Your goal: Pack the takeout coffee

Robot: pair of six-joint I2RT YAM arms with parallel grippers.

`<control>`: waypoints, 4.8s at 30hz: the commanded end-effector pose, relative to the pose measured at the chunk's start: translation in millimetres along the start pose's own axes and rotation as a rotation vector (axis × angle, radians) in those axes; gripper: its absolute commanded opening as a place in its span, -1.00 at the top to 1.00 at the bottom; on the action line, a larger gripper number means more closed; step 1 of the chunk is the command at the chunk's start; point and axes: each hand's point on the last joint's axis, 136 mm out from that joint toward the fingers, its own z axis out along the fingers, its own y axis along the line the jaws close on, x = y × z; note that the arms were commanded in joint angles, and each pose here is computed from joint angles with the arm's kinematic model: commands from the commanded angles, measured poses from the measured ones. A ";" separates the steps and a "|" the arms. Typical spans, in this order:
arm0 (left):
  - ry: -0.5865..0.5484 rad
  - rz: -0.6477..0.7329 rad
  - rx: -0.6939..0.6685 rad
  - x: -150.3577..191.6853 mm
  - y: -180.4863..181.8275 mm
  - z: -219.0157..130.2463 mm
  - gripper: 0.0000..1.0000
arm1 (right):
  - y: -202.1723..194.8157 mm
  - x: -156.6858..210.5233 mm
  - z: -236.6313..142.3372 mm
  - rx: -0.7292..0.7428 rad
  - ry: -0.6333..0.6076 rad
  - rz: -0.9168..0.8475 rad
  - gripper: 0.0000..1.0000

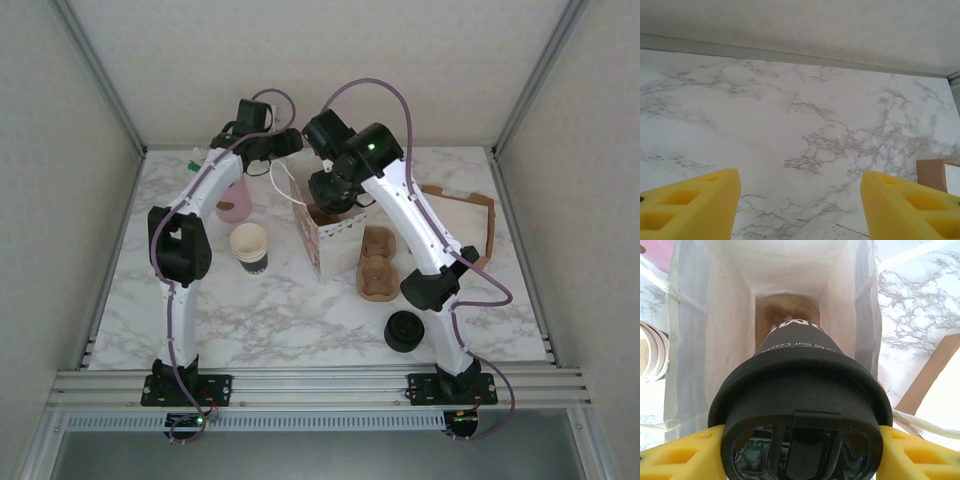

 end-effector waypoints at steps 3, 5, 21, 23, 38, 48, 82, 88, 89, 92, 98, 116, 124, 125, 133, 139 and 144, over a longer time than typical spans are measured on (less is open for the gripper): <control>0.050 0.022 0.013 18.0 -2.2 11.7 -0.30 | -3.5 20.8 1.2 0.075 0.078 -0.063 -0.28; 0.054 0.021 0.012 19.4 -1.6 12.8 -0.30 | -1.4 21.1 1.0 0.082 0.076 -0.073 -0.28; 0.081 0.032 0.019 30.8 -8.1 17.6 -0.29 | 7.6 21.1 -13.0 0.102 0.032 -0.102 -0.26; 0.081 0.033 0.020 30.9 -9.2 17.3 -0.29 | 7.3 20.2 -19.2 0.095 0.016 -0.099 -0.26; 0.088 0.036 0.019 34.1 -10.1 14.1 -0.29 | 9.5 36.2 10.2 0.021 0.155 -0.031 -0.28; 0.102 0.036 0.048 41.6 -14.5 9.5 -0.28 | 14.1 55.7 22.7 -0.005 0.270 -0.024 -0.27; 0.026 0.005 0.106 72.3 -33.7 -97.1 -0.29 | 58.3 124.6 -31.4 -0.089 0.342 -0.101 -0.28; -0.005 -0.003 0.102 76.7 -33.0 -119.8 -0.29 | 55.7 140.5 -39.2 -0.074 0.370 -0.104 -0.28; -0.012 -0.002 0.101 76.8 -33.3 -124.0 -0.30 | 54.6 142.5 -40.8 -0.069 0.374 -0.105 -0.28; -0.021 -0.004 0.099 79.8 -32.4 -132.7 -0.30 | 52.8 147.5 -45.6 -0.062 0.382 -0.109 -0.28; -0.071 -0.018 0.067 80.9 -24.5 -154.3 -0.31 | 49.7 145.7 -45.2 -0.050 0.379 -0.105 -0.29; -0.187 -0.149 -0.001 110.5 23.6 -228.8 -0.31 | 50.0 146.7 -14.8 -0.031 0.476 -0.094 -0.29; -0.126 -0.163 0.052 154.1 7.2 -236.0 -0.08 | 49.5 158.2 -8.4 -0.029 0.535 -0.093 -0.29; -0.119 -0.166 0.059 158.1 5.6 -235.4 -0.07 | 49.8 159.8 -8.5 -0.031 0.541 -0.095 -0.29; -0.065 -0.139 0.078 176.3 -12.1 -213.4 -0.01 | 41.2 165.2 -6.4 -0.019 0.569 -0.070 -0.29; -0.058 -0.121 0.071 175.0 -16.0 -201.6 0.02 | 41.5 165.1 1.5 -0.017 0.593 -0.070 -0.29; -0.056 -0.113 0.056 174.5 -13.4 -196.5 0.03 | 44.0 166.5 9.3 -0.018 0.619 -0.079 -0.29</control>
